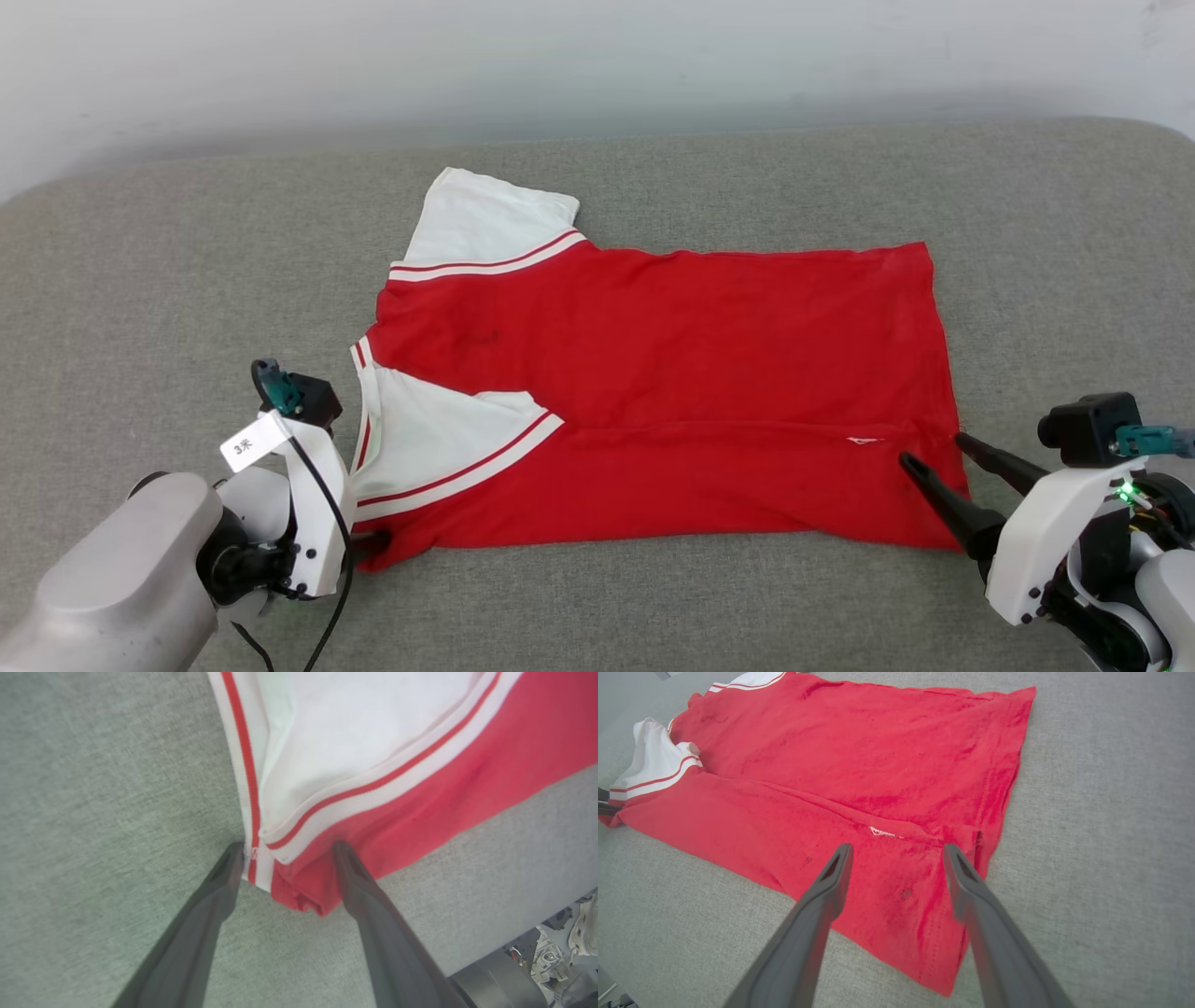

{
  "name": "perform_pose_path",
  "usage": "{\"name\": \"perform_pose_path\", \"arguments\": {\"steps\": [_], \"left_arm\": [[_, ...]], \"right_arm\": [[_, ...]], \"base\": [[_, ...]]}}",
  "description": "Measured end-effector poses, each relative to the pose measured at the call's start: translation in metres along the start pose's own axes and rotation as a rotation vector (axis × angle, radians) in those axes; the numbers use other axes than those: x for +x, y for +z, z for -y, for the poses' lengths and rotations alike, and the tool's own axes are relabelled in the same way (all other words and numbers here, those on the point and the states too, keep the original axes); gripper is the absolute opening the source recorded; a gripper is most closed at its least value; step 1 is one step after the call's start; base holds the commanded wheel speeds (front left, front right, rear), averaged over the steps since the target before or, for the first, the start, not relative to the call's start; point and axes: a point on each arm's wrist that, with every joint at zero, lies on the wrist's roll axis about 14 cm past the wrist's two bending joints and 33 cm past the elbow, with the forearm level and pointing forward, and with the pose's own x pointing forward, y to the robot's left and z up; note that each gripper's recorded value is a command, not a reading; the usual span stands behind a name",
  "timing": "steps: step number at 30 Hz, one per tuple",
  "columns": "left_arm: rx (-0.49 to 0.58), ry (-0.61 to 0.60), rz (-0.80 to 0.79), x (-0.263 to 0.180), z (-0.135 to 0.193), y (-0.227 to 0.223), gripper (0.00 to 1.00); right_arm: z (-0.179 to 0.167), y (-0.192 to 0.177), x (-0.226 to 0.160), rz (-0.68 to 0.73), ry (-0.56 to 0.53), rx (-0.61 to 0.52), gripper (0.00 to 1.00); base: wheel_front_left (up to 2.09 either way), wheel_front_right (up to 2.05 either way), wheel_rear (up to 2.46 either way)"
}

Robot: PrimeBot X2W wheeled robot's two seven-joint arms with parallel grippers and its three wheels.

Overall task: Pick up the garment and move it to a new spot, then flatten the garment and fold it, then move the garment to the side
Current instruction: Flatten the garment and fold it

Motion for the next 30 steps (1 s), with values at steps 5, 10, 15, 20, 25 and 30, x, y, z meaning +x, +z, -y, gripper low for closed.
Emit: {"name": "perform_pose_path", "arguments": {"steps": [5,10,15,20,25,30], "left_arm": [[-0.002,-0.001,0.024,0.003,0.0,0.0,0.0],[0.043,0.011,0.117,-0.006,0.001,0.009,0.0],[0.103,0.023,0.233,-0.026,0.001,0.026,0.0],[0.162,0.014,0.326,-0.041,0.009,0.043,0.0],[0.205,0.011,0.357,-0.045,0.016,0.051,0.0],[0.223,0.007,0.372,-0.043,0.019,0.058,0.0]], "right_arm": [[0.003,0.007,-0.002,0.019,-0.008,-0.012,1.0],[0.013,0.025,-0.014,0.05,-0.028,-0.074,1.0],[0.027,0.059,-0.027,0.072,-0.058,-0.164,1.0],[0.031,0.059,-0.032,-0.057,-0.053,-0.2,1.0],[0.035,0.037,-0.03,-0.248,-0.052,-0.197,1.0],[0.031,0.004,-0.017,-0.386,-0.03,-0.139,1.0]], "base": [[0.0,0.0,0.0],[0.0,0.0,0.0],[0.0,0.0,0.0],[0.0,0.0,0.0],[0.0,0.0,0.0],[0.0,0.0,0.0]]}}
